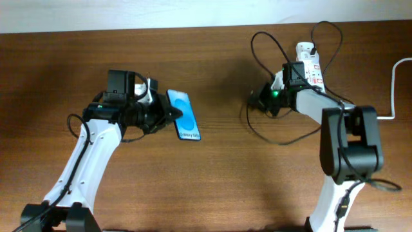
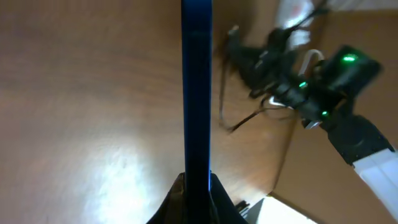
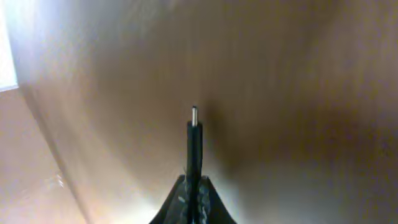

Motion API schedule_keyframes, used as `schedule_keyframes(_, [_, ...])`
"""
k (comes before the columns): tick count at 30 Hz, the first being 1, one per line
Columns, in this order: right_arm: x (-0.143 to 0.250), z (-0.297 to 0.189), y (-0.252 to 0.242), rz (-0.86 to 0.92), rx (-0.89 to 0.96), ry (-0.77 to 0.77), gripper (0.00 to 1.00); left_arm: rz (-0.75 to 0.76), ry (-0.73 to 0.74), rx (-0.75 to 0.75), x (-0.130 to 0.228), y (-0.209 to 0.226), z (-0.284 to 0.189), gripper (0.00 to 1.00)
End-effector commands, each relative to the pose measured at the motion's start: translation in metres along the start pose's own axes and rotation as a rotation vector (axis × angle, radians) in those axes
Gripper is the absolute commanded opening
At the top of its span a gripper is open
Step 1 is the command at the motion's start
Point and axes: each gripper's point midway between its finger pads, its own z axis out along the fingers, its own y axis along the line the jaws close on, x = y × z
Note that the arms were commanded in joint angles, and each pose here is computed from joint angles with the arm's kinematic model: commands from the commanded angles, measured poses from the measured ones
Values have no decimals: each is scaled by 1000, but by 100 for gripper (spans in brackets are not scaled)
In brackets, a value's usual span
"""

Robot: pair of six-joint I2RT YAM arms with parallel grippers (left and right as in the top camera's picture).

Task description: Plug charger to phone and switch on socket

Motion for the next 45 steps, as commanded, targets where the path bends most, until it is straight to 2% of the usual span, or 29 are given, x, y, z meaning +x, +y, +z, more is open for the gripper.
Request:
schedule_keyframes(1, [25, -43, 40, -253, -86, 39, 4, 175, -4, 164, -9, -29, -13, 0])
schedule_keyframes(5, [70, -83, 69, -413, -182, 136, 4, 198, -77, 191, -30, -28, -26, 0])
schedule_keyframes(8, [101, -105, 88, -498, -302, 208, 4, 240, -91, 270, -36, -40, -35, 0])
schedule_keyframes(11, [134, -123, 111, -577, -495, 293, 4, 282, -114, 329, -42, -53, -41, 0])
schedule_keyframes(13, [149, -127, 120, -606, -571, 331, 4, 277, -130, 342, -47, -57, -43, 0])
schedule_keyframes(18, [187, -120, 130, -612, -630, 445, 4, 274, -166, 373, -57, -67, -48, 0])
schedule_keyframes(21, [216, -125, 146, -667, -775, 506, 5, 278, -172, 377, -58, -69, -49, 0])
schedule_keyframes(24, [233, -129, 156, -699, -869, 537, 5, 217, -178, 394, -62, -73, -52, 0])
schedule_keyframes(31, [234, -127, 155, -642, -850, 567, 4, 45, -232, 365, -79, -69, -52, 0])
schedule_keyframes(40, [217, -115, 166, -569, -821, 591, 5, 31, -237, 351, -78, -71, -47, 0])
schedule_keyframes(43, [207, -99, 162, -486, -718, 593, 4, 28, -264, 329, -80, -73, -42, 0])
schedule_keyframes(45, [205, -98, 164, -471, -715, 595, 5, 44, -277, 331, -81, -77, -40, 0])
